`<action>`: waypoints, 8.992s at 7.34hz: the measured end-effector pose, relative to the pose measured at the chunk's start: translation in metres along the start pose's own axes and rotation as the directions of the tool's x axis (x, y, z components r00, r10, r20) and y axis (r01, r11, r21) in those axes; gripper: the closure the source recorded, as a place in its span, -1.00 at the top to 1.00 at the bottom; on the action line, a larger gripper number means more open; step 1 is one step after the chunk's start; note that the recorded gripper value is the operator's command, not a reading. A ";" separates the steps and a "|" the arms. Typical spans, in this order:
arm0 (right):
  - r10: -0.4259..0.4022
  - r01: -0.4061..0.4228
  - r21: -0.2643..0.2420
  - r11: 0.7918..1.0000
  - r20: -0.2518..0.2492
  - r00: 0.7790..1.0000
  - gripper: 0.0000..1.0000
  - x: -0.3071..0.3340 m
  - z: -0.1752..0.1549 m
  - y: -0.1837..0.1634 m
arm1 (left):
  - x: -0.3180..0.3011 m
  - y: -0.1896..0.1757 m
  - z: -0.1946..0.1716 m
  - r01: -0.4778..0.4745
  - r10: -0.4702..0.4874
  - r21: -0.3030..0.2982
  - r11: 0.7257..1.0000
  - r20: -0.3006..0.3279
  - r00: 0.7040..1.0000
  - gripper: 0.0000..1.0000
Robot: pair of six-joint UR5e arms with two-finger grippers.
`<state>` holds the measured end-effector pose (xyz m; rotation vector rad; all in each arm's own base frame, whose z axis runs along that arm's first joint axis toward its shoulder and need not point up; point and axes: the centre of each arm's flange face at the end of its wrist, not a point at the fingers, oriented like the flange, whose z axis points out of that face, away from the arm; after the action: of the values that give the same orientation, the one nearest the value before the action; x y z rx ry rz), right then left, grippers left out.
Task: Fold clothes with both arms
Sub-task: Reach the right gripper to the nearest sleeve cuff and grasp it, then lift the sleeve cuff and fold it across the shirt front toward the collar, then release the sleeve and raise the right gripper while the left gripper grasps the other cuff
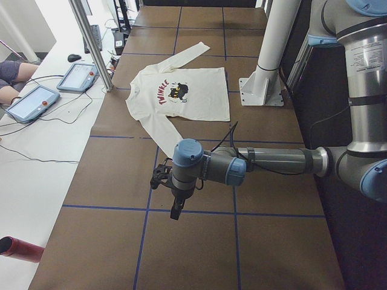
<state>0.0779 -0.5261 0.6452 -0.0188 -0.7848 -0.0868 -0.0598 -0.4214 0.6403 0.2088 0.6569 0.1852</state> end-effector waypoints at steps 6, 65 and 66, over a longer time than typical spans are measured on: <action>-0.017 0.011 0.105 0.994 0.065 0.998 1.00 -0.073 -0.023 -0.040 | 0.008 -0.035 -0.011 -0.047 0.047 0.061 0.997 -0.007 0.999 0.99; -0.073 0.070 0.059 0.996 0.034 0.997 1.00 -0.478 0.052 -0.162 | 0.286 0.019 0.171 0.619 -0.617 0.142 0.773 -0.062 0.785 -0.63; -0.073 0.071 0.060 0.996 0.035 0.997 1.00 -0.479 0.052 -0.162 | 0.287 0.018 0.171 0.620 -0.617 0.142 0.772 -0.066 0.784 -1.00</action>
<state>-0.3095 -0.6507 0.3412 0.0640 -0.8252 -0.1322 0.2674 -0.3587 0.6088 0.1306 0.7246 -0.5109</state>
